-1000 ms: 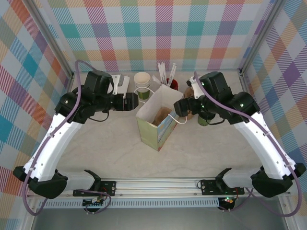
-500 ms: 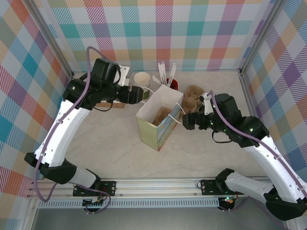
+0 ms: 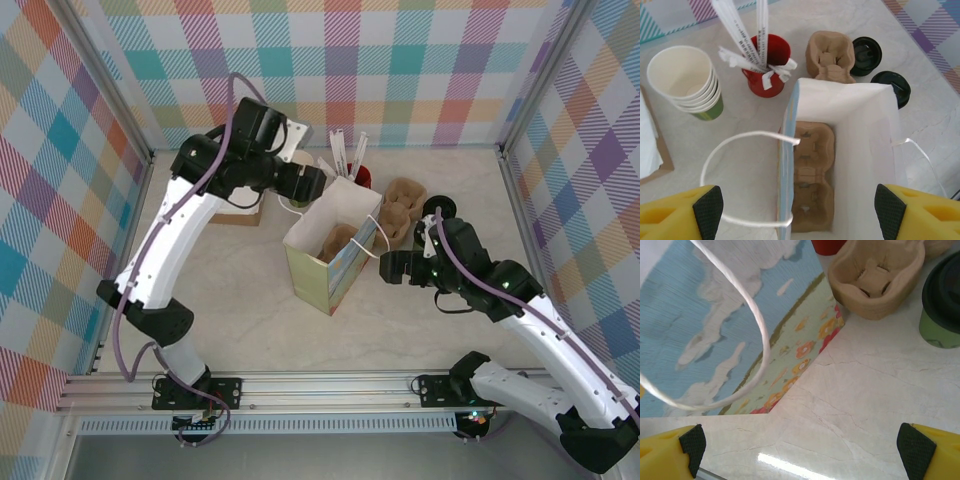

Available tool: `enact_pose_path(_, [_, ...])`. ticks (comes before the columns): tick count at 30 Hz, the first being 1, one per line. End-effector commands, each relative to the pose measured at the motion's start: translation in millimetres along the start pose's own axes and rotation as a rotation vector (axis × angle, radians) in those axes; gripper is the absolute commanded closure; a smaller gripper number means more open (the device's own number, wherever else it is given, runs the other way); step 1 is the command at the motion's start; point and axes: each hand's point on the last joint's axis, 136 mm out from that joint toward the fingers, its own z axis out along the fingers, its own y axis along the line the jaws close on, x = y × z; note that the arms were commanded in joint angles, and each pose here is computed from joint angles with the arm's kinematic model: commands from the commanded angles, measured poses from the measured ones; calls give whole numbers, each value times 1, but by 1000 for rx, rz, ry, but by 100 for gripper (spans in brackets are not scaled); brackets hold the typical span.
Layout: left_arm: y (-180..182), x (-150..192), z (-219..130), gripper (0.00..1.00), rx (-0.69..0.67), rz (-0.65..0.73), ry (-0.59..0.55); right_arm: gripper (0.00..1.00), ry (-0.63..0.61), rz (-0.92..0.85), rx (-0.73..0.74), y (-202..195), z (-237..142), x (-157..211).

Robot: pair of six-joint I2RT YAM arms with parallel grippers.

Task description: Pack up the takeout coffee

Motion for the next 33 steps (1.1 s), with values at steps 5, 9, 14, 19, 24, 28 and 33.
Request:
enact_pose_path(5, [-4,8,32,18,-35,105,96,0,-44,17,23,-5,-6,-8])
enact_pose_path(9, [-1,9,55,18,-52,119,135,0,-39,11,36,-8,-7,-5])
enact_pose_path(14, [1,6,78,18,-61,127,151,0,-29,16,43,-10,-5,-1])
enact_pose_path(19, [7,8,97,22,-93,133,179,0,-31,16,50,-12,-6,-1])
enact_pose_path(24, [14,15,111,31,-122,138,215,0,-32,7,54,-13,-5,-1])
enact_pose_path(28, [15,18,113,49,-126,125,227,0,-30,6,65,-14,-5,-1])
enact_pose_path(33, [11,17,105,75,-112,85,216,0,-41,4,117,-23,-9,-4])
